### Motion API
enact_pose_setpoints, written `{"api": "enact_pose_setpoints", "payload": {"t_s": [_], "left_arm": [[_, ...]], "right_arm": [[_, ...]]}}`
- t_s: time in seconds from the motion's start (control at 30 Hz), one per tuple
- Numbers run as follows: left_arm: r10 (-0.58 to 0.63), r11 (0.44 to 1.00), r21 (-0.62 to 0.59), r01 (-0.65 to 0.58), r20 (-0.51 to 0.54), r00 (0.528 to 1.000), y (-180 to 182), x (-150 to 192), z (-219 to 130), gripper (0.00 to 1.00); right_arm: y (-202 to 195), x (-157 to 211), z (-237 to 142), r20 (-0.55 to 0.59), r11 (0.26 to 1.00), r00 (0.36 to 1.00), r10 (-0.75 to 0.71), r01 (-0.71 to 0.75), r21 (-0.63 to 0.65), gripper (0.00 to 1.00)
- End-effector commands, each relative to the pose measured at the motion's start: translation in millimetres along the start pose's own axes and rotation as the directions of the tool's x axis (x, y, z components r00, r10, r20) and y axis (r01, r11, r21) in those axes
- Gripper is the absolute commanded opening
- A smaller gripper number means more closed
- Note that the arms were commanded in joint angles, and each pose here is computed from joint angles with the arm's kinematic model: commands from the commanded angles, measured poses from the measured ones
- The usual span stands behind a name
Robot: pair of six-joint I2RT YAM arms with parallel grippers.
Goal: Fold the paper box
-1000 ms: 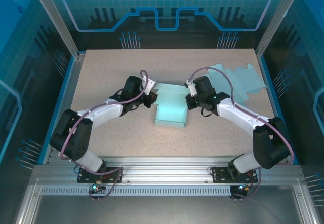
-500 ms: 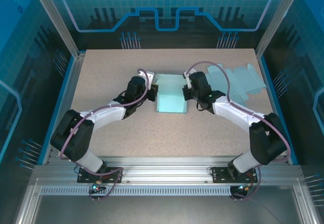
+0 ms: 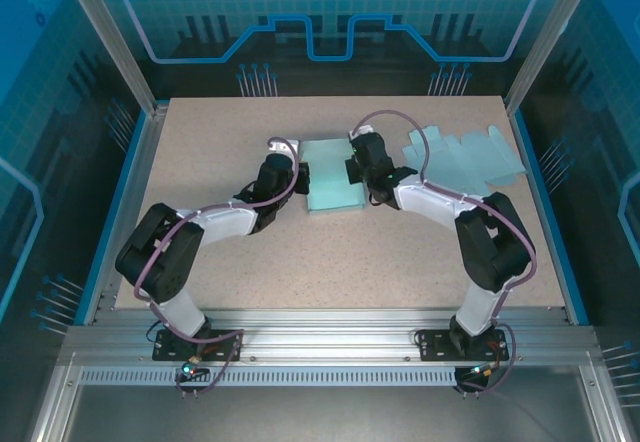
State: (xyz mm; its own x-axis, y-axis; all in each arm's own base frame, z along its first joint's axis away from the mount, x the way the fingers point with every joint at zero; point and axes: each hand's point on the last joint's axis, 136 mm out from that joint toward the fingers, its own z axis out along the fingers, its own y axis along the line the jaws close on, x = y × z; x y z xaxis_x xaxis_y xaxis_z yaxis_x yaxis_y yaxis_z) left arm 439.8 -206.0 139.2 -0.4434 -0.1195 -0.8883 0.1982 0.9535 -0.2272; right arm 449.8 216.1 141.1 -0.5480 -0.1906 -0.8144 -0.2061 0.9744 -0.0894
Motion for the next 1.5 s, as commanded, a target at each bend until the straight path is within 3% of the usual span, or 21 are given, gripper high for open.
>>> {"api": "enact_pose_setpoints", "payload": {"t_s": [0.0, 0.27, 0.63, 1.47], "left_arm": [[-0.05, 0.991, 0.128, 0.039, 0.081, 0.995, -38.7, -13.2, -3.8, 0.04], [-0.122, 0.984, 0.138, 0.115, 0.038, 0.992, -35.5, 15.9, -2.4, 0.04], [-0.131, 0.979, 0.157, 0.131, -0.014, 0.991, -49.4, 43.4, -6.3, 0.05], [-0.163, 0.978, 0.119, 0.173, -0.09, 0.983, -18.2, 109.8, -26.8, 0.08]], "right_arm": [[39.1, -3.8, -3.7, 0.039, 0.995, 0.999, 0.006, -0.002, -0.096, 0.0], [44.1, 16.9, -12.5, 0.043, 0.995, 0.999, 0.018, -0.014, -0.101, 0.0], [52.3, 34.5, -13.6, 0.025, 0.995, 1.0, 0.007, -0.004, -0.096, 0.0], [48.0, 104.5, -29.1, -0.032, 0.998, 0.999, 0.015, -0.017, -0.058, 0.0]]}}
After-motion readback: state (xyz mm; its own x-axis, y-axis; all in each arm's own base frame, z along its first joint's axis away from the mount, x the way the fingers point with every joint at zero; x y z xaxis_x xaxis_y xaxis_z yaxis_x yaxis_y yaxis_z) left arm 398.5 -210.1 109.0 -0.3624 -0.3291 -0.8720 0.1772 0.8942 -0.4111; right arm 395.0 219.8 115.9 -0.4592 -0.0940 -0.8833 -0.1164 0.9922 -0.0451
